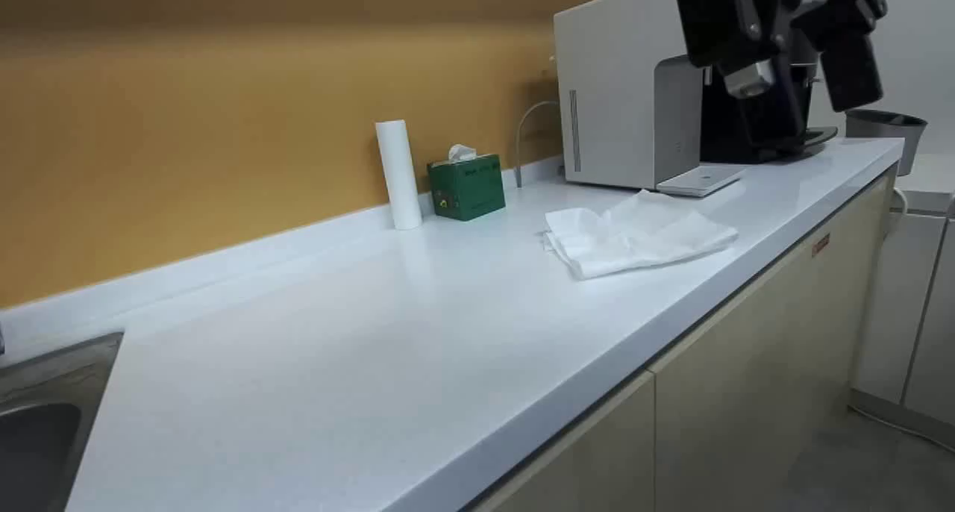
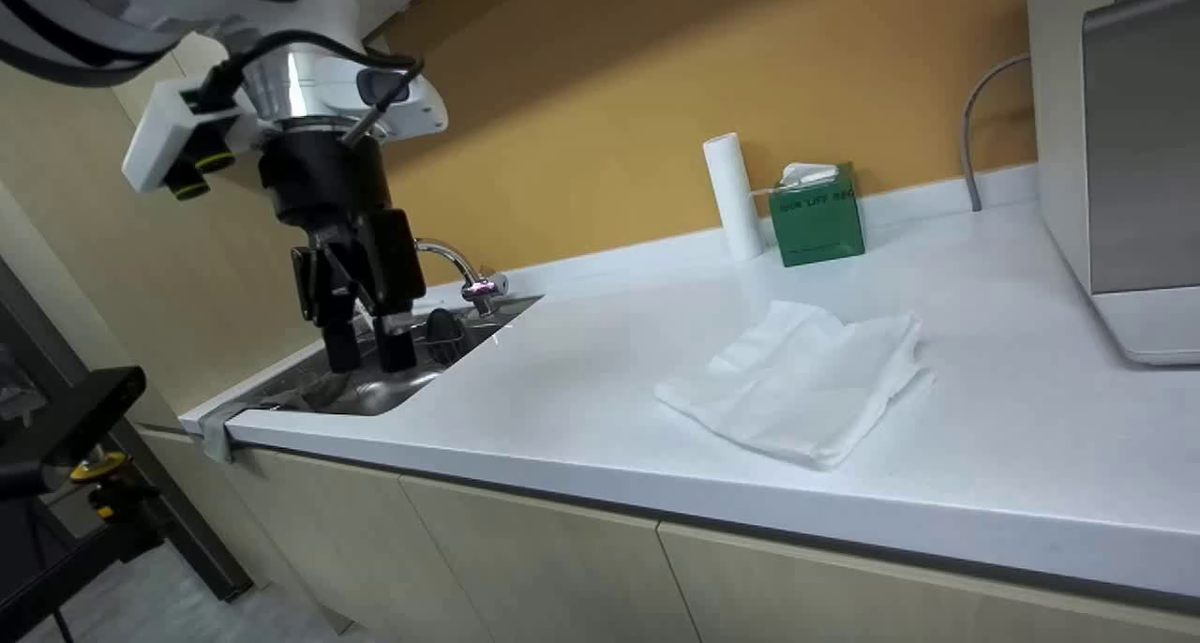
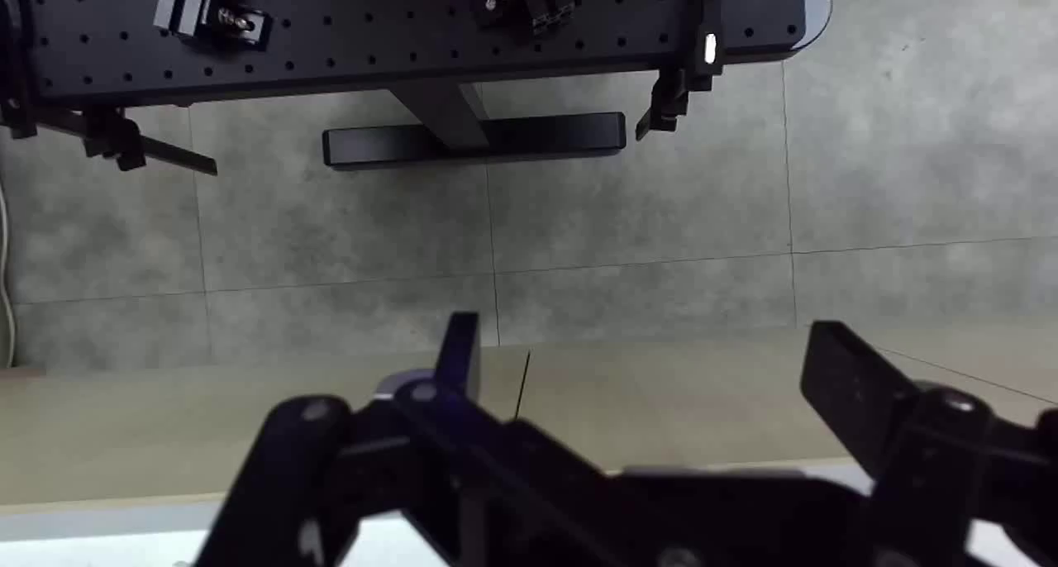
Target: Wipe the table with the paper towel
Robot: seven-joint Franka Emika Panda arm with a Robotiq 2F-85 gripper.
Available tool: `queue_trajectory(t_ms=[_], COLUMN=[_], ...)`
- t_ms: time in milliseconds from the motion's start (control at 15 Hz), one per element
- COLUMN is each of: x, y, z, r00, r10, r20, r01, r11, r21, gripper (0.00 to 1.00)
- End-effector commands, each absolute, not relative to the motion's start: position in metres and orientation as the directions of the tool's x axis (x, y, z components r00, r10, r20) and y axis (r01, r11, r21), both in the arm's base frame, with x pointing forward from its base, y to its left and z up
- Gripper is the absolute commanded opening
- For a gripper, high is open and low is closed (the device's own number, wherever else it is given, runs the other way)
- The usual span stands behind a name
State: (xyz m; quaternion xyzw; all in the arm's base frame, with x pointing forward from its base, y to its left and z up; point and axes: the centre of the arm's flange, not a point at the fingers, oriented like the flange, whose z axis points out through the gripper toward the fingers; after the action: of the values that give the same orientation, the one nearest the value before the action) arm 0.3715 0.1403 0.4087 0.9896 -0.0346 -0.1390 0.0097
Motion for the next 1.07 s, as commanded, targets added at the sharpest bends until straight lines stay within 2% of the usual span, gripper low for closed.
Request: queue_trajectory(t_ms=[0,733,1000], x=[0.372,0.372,0.389], y=[0.14,0.14,0.107], z=[0.409,0.409,0.407], r00=[0.959,0.96,0.961], r10=[-0.071,-0.071,-0.222], r20=[-0.273,-0.271,-0.164], r01=[-0.066,-0.066,-0.205], r11=[-0.997,-0.997,-0.972], r21=[0.028,0.027,0.115], gripper=[1.0,1.0,1.0])
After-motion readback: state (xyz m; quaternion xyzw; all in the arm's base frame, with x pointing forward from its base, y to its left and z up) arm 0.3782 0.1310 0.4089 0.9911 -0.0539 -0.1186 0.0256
